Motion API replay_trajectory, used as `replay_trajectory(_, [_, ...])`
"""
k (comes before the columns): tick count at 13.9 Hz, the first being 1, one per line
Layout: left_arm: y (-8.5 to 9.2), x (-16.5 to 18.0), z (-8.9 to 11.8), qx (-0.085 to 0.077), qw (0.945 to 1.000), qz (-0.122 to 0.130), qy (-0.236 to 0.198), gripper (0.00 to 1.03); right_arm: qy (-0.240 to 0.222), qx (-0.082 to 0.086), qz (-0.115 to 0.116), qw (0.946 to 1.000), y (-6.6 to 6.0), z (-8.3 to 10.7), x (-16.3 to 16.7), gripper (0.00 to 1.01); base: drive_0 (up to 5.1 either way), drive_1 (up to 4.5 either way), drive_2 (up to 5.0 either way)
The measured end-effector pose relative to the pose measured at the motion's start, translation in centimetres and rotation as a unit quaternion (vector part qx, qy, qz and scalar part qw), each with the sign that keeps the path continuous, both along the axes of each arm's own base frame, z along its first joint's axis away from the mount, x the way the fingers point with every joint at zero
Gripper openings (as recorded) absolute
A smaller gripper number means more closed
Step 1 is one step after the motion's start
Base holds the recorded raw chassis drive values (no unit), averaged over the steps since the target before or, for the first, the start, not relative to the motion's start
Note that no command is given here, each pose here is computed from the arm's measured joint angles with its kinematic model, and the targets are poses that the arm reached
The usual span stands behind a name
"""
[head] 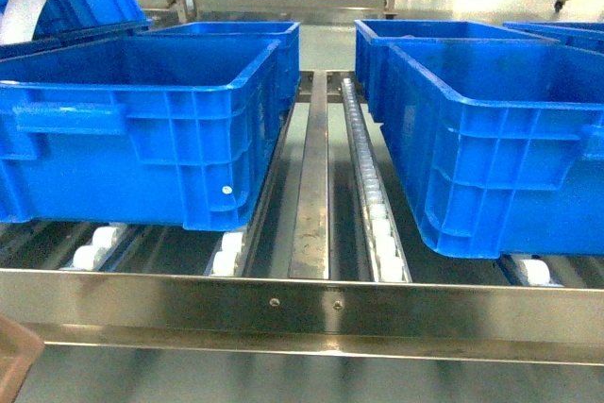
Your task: Place part in tray to right shelf
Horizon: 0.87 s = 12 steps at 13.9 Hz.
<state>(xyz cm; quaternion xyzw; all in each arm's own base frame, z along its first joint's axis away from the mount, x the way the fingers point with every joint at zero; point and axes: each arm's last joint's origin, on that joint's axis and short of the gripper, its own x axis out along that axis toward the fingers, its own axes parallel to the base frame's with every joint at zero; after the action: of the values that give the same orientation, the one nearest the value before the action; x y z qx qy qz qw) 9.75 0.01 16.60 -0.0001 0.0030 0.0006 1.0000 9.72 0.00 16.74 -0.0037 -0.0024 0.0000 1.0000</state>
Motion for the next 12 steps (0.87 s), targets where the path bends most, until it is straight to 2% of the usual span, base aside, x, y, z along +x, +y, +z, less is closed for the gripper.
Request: replay_trajectory(12, [0.0,0.0,0.0,0.0,1.0,0.0,0.0,0.12,0.0,0.0,0.0,1.0,0.0,0.0,0.0,0.98,0.0,0.0,0.0])
